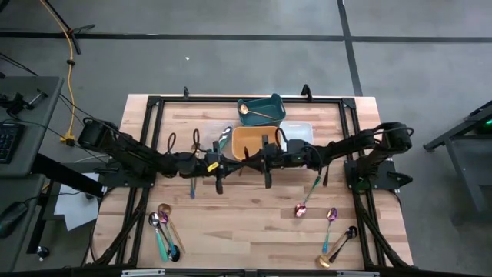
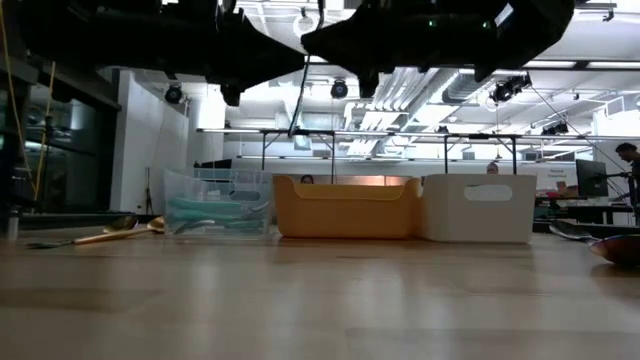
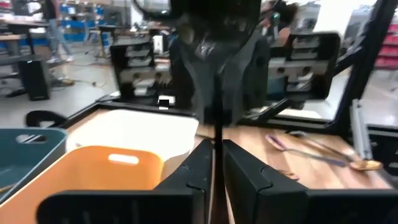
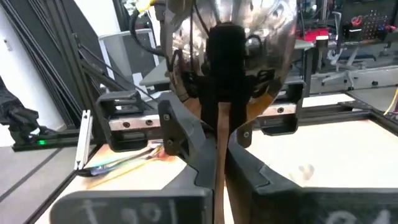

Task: Sort silverware by color (type)
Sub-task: Put the silver spoon in the orange bin

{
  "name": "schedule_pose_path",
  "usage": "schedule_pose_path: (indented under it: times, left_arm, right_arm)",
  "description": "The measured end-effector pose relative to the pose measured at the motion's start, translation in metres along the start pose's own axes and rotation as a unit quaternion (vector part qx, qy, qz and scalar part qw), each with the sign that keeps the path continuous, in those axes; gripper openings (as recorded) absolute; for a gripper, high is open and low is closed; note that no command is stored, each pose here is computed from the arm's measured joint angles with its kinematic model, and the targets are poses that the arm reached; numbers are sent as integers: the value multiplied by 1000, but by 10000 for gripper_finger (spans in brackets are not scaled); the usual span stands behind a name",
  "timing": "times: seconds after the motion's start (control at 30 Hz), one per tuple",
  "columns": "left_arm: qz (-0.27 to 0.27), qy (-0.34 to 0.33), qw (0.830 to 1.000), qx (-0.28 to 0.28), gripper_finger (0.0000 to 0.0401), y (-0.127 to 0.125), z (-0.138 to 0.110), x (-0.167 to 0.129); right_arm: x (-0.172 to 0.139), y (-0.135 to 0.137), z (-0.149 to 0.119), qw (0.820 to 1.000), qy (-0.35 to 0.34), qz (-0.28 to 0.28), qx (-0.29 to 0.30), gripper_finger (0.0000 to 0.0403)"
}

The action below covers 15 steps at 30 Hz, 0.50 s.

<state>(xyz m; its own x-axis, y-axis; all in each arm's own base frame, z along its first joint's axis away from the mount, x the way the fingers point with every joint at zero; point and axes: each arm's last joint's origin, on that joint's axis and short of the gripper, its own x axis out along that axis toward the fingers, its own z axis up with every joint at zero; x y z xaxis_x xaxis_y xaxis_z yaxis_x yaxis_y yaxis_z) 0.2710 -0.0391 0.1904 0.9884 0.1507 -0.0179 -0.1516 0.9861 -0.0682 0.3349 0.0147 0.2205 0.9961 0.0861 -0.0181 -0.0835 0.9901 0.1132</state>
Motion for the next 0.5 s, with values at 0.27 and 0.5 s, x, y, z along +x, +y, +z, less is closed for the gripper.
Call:
schedule_pose_path:
  times: [0.27, 0.5]
  left_arm:
    - [27, 56, 998, 19, 79, 8, 20, -23]
    - [36, 46, 998, 5, 87, 17, 26, -51]
  right_arm:
    - [-37, 0, 9, 998, 23, -57, -21, 7]
    - [-85, -3, 8, 991, 5, -130, -23, 6]
